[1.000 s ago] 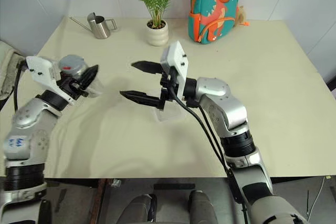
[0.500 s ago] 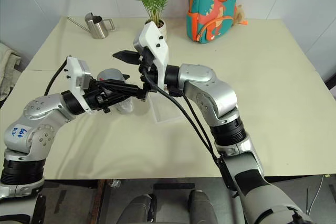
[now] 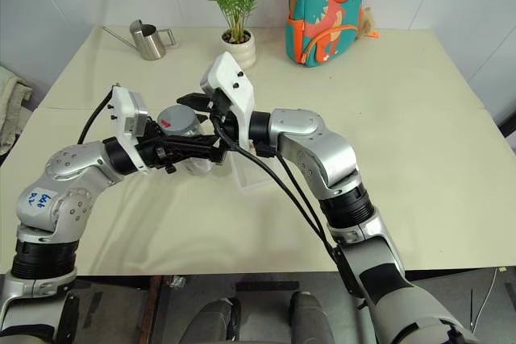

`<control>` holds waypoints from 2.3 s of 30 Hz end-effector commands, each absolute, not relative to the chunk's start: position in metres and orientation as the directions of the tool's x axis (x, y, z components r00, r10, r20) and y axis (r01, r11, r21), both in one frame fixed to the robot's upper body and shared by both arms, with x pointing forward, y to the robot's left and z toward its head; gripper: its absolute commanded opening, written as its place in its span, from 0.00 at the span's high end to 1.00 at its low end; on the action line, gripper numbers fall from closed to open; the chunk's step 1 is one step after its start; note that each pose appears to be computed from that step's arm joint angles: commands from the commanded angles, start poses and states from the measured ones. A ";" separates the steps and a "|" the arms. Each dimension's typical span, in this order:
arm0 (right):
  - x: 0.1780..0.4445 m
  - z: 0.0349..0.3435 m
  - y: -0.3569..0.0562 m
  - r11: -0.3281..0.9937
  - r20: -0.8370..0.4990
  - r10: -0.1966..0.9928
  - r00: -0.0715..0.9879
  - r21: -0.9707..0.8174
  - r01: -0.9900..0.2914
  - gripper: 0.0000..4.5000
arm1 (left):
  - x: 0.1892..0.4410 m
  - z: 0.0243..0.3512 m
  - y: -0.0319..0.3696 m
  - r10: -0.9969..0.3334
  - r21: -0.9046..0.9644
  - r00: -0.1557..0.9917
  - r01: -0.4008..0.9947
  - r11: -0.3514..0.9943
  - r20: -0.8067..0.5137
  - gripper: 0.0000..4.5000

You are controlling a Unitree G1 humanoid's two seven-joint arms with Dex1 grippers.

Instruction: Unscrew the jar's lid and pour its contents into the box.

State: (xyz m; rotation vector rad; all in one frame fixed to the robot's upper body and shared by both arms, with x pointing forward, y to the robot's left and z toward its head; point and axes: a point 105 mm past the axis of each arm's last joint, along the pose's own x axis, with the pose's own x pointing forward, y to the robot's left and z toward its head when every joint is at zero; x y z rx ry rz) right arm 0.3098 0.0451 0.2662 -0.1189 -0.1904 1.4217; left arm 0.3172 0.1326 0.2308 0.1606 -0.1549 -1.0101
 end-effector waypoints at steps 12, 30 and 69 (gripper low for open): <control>0.297 0.283 0.043 0.094 0.140 0.988 0.062 -0.232 -0.968 0.43 | 0.309 0.233 0.130 -0.882 0.233 0.470 0.853 0.467 0.045 0.51; 0.271 0.306 0.018 -0.341 0.007 0.930 -0.366 -0.352 -0.872 0.35 | 0.266 0.239 0.119 -0.996 0.195 0.094 0.977 0.092 0.001 0.51; 0.310 0.292 0.040 -0.043 0.030 0.998 -0.057 -0.355 -0.934 0.01 | 0.280 0.238 0.117 -0.971 0.222 0.230 0.945 0.239 0.064 0.51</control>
